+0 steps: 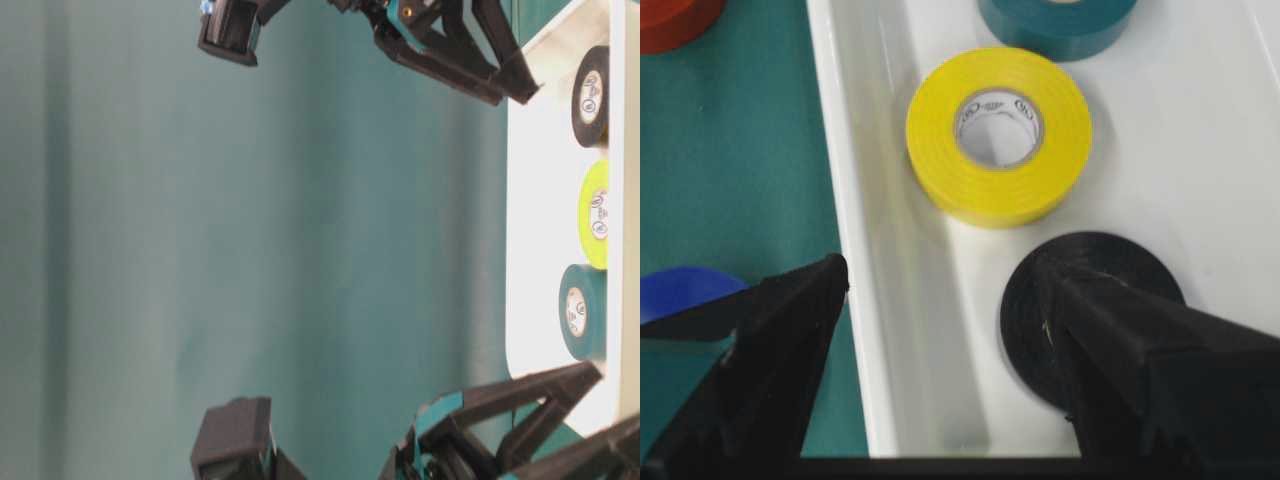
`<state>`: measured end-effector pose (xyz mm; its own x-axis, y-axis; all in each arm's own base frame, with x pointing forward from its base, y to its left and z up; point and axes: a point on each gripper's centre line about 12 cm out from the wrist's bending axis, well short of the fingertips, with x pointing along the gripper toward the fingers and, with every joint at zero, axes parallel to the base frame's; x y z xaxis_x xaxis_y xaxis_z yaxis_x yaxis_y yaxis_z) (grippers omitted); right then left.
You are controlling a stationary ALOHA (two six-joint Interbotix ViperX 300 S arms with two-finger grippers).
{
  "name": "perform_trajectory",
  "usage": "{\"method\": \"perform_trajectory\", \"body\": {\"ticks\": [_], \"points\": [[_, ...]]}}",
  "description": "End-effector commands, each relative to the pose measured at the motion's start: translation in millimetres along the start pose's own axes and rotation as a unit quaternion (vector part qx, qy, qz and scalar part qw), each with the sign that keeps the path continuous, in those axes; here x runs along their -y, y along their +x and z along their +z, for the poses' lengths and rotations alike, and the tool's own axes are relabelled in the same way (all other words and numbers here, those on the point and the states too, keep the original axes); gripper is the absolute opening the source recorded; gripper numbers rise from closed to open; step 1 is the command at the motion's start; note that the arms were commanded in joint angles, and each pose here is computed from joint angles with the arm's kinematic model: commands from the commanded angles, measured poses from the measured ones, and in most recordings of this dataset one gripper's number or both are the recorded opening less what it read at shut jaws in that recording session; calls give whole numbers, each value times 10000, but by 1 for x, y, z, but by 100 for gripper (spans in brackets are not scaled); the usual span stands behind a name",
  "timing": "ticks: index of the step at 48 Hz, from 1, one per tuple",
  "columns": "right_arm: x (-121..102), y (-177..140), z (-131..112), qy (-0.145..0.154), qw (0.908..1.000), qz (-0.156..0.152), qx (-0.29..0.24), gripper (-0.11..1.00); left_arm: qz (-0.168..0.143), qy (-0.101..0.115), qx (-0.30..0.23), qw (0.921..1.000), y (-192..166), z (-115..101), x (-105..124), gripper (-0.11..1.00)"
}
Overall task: Put the tape alternately from left to right into the white case.
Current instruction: 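Lower the black tape into the tray and open the right gripper, then move the left gripper right and down over the blue tape roll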
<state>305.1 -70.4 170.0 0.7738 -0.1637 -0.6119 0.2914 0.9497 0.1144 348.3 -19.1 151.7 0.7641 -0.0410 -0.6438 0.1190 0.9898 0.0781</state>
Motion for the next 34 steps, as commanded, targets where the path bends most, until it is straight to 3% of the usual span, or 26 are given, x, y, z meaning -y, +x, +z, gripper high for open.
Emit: {"method": "perform_trajectory", "body": {"ticks": [1,10,19,24,34], "points": [[-4,-21,18,-18,9988,97,470,82,-1,42,216,9998,3,17,0,64],[-4,-26,15,4,9987,116,502,82,-2,134,193,9997,16,24,0,64],[-4,-26,14,4,9987,115,494,82,10,510,223,9985,28,33,-1,64],[-4,-26,14,4,9987,114,487,82,18,877,223,9959,34,36,-1,64],[-3,-26,13,5,9988,113,479,82,5,1929,119,9811,52,35,0,64]]}}
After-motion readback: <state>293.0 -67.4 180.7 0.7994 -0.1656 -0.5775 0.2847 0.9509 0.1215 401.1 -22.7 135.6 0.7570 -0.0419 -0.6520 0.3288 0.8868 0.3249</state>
